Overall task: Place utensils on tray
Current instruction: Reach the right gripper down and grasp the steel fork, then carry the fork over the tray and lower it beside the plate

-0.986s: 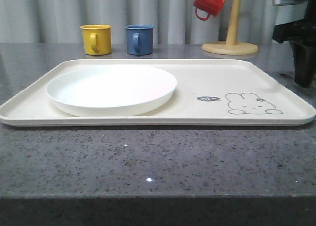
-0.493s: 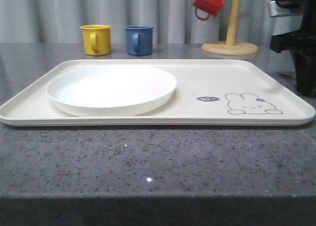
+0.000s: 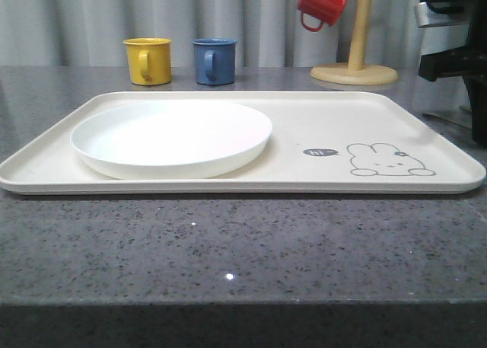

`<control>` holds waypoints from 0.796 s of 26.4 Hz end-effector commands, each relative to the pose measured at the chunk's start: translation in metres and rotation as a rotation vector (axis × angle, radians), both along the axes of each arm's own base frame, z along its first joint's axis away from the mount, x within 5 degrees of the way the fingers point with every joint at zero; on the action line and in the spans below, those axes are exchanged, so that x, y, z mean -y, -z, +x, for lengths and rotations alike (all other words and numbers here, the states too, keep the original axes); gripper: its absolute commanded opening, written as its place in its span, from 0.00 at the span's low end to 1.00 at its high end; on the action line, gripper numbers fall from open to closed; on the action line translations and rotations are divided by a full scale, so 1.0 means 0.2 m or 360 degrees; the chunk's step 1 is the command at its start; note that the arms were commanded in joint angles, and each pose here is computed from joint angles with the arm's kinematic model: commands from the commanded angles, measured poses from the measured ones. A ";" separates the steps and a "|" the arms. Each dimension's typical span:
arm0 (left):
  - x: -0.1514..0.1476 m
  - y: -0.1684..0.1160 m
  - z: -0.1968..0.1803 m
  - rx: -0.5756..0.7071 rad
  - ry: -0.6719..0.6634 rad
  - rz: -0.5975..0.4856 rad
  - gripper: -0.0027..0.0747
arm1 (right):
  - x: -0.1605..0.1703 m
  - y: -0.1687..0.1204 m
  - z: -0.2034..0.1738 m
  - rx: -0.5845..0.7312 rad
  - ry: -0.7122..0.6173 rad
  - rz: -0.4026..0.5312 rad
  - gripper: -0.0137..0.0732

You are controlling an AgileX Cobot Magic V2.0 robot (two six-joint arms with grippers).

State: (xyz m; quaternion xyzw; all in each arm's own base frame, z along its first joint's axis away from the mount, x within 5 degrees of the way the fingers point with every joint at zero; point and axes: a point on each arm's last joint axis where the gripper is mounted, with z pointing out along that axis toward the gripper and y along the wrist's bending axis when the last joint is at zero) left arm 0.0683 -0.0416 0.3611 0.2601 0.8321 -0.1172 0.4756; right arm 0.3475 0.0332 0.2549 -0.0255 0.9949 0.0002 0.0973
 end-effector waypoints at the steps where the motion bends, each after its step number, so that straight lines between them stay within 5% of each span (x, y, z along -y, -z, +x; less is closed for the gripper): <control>1: 0.01 -0.06 0.00 0.0107 0.0017 -0.0094 0.01 | 0.00 -0.10 -0.01 0.0081 -0.0002 0.0006 0.11; 10: 0.01 -0.06 0.00 0.0107 0.0017 -0.0094 0.01 | -0.04 -0.29 -0.08 0.0081 -0.0028 0.0048 0.11; 21: 0.01 -0.06 0.00 0.0107 0.0017 -0.0094 0.01 | -0.58 -0.44 -0.20 0.0170 -0.0363 0.0206 0.11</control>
